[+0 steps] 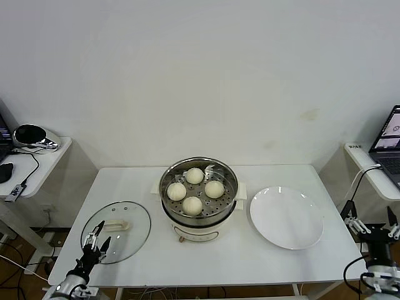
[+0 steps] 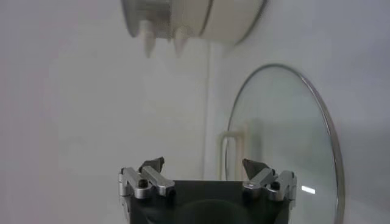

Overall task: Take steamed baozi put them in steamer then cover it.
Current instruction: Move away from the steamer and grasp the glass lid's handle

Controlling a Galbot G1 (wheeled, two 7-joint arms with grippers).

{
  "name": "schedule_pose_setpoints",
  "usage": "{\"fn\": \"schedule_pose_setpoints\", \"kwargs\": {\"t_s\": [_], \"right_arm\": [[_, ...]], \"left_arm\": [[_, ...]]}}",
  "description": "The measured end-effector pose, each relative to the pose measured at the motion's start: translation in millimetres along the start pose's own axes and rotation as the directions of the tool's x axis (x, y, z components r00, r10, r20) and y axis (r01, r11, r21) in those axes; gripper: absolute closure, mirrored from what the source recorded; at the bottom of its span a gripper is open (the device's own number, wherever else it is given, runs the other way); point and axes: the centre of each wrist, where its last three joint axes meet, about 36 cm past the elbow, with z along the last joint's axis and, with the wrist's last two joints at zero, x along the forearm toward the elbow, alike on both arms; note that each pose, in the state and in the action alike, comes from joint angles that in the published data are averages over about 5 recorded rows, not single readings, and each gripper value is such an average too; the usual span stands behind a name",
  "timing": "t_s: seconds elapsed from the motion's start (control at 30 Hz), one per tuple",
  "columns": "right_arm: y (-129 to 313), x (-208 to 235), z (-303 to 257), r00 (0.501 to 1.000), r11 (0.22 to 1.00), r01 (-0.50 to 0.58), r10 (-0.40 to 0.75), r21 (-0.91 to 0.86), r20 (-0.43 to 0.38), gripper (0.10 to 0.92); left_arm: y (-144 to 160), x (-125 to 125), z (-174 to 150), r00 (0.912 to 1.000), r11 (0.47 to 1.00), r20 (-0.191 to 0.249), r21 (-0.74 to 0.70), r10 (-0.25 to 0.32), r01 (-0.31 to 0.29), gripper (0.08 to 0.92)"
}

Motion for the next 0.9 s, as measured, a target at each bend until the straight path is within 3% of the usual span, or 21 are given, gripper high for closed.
{"fn": "schedule_pose_setpoints", "kwargs": {"t_s": [0.4,0.73,0.9], "right_arm": [[-6.5,15.3,6.6,0.999,0.999,-0.045,0.045,0.014,-0.023,0.200],[-6.6,18.7,8.4,0.998,0.999,-0.049,0.050,0.017,-0.032,0.200],[-4.3,19.6,10.6,0.998,0.999,-0.046,0.046,0.017,-0.038,0.200]], "left_arm": [[8.8,-43.6,12.3,1.0000,0.998,0.001,-0.056,0.003,-0.002,0.177],[11.0,-65.2,15.9,1.0000,0.998,-0.006,-0.055,0.004,-0.004,0.179],[8.6,-69.4,17.3,0.9998,0.999,-0.010,-0.043,0.017,-0.018,0.284]]}}
